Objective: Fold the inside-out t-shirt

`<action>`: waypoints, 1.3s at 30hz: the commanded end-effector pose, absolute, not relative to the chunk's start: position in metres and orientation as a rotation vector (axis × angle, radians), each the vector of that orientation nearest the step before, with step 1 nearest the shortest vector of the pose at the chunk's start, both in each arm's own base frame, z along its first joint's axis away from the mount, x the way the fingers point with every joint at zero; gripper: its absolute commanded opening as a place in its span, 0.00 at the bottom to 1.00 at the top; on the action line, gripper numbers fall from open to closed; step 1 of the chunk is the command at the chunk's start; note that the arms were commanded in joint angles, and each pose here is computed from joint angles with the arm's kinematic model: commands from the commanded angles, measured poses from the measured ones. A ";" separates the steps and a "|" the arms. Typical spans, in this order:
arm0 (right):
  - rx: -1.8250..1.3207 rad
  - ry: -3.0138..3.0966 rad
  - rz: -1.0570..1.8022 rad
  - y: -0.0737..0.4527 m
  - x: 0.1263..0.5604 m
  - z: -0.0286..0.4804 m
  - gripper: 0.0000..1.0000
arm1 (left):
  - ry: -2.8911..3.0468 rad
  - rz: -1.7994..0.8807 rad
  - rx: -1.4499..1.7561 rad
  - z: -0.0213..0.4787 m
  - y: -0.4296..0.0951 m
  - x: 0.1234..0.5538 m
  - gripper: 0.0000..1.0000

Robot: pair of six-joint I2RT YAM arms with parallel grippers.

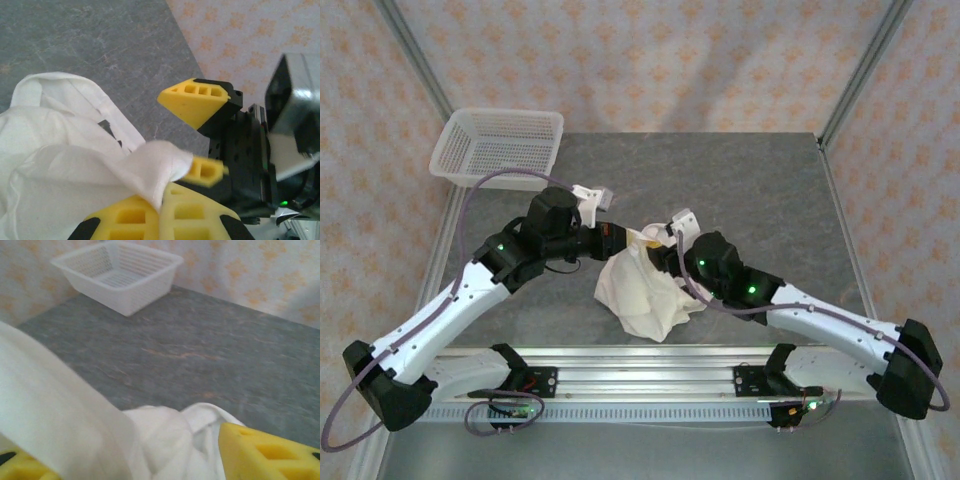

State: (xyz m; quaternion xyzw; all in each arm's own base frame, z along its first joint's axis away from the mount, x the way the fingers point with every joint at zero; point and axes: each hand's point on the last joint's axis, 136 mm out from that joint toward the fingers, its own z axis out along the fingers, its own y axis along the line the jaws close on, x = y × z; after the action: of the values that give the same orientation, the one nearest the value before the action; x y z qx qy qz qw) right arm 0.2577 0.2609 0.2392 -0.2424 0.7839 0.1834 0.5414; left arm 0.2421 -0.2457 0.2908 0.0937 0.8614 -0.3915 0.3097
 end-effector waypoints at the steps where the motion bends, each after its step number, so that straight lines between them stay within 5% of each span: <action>1: -0.453 1.993 0.448 0.239 0.251 0.234 0.55 | 2.287 -0.882 0.277 0.293 -0.223 0.237 0.00; 5: -0.383 2.190 0.691 0.239 0.211 0.214 0.53 | 2.337 -0.772 0.297 0.280 -0.210 0.235 0.00; 11: -0.185 2.313 0.568 0.188 0.204 0.160 0.34 | 2.343 -0.786 0.302 0.275 -0.214 0.236 0.00; 17: -0.225 2.298 0.557 0.174 0.195 0.160 0.00 | 2.351 -0.755 0.303 0.269 -0.211 0.238 0.00; 20: -0.337 2.184 0.716 0.196 0.190 0.191 0.00 | 2.358 -0.792 0.310 0.265 -0.217 0.238 0.00; 24: -0.518 1.930 0.896 0.230 0.186 0.249 0.53 | 2.335 -0.854 0.348 0.268 -0.227 0.236 0.00; 27: -0.691 1.833 0.856 0.251 0.193 0.269 0.66 | 2.315 -0.891 0.394 0.271 -0.232 0.233 0.00; 35: -1.055 1.786 0.871 0.312 0.203 0.265 0.69 | 2.292 -0.922 0.438 0.277 -0.235 0.228 0.00; 37: -0.986 1.829 0.841 0.317 0.219 0.262 0.60 | 2.284 -0.926 0.432 0.279 -0.236 0.228 0.00; 39: -0.940 1.845 0.817 0.316 0.227 0.264 0.38 | 2.279 -0.927 0.416 0.281 -0.235 0.229 0.00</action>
State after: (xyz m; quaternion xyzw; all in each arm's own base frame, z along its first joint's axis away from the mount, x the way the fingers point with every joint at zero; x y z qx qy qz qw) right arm 0.2192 0.3104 0.2388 -0.3825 0.7627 0.3232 0.4092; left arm 0.2281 -0.2326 0.2699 0.1507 0.8794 -0.3394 0.2980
